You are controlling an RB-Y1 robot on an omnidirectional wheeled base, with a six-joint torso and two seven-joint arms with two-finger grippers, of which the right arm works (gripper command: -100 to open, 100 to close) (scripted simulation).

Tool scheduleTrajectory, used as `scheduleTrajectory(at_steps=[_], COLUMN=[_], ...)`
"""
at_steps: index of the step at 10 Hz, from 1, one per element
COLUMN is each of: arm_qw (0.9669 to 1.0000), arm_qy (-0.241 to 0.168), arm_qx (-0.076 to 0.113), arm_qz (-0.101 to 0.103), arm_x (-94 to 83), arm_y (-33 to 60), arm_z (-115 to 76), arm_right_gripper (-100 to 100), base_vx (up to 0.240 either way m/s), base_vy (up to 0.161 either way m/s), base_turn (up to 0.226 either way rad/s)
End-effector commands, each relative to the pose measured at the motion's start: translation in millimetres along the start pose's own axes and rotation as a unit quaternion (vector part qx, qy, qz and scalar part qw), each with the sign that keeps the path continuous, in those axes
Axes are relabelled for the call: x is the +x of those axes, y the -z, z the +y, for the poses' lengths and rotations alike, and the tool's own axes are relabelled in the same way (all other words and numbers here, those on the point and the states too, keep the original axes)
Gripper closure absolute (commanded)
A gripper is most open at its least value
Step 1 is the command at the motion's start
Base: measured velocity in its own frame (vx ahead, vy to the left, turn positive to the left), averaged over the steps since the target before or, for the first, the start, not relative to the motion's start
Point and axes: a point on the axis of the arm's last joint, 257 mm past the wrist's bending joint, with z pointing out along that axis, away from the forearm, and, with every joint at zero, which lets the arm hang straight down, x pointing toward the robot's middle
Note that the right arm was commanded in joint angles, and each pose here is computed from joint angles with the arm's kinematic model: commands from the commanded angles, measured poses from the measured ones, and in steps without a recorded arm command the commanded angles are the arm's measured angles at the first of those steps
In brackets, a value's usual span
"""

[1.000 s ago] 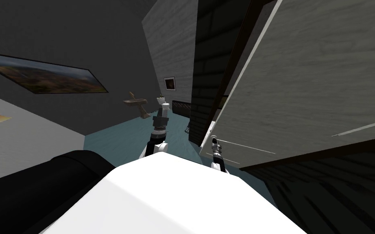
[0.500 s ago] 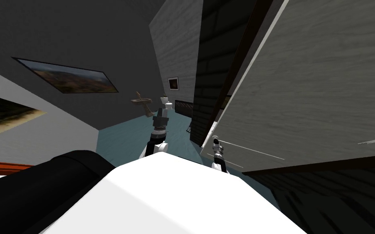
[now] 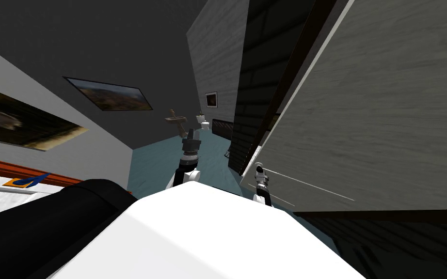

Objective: Pull the door open

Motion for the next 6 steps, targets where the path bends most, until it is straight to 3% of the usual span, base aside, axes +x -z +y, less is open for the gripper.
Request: scheduleTrajectory(at_steps=[1,2,4,6], arm_qw=[0.9999,0.9994,0.9994,0.9971], arm_qy=[-0.008,-0.031,-0.031,-0.07], arm_qx=[-0.01,-0.015,-0.015,-0.026], arm_qz=[0.004,-0.001,-0.001,-0.011], arm_x=[3.5,-0.6,-0.6,-8.8], arm_y=[-3.9,-3.6,-3.6,-2.9], arm_z=[9.9,13.7,13.7,21.4], arm_right_gripper=[100,100,100,100], base_vx=[-0.007,-0.014,-0.011,-0.021], base_vy=[-0.002,-0.006,-0.011,-0.021], base_turn=[0.006,0.093,0.045,0.157])
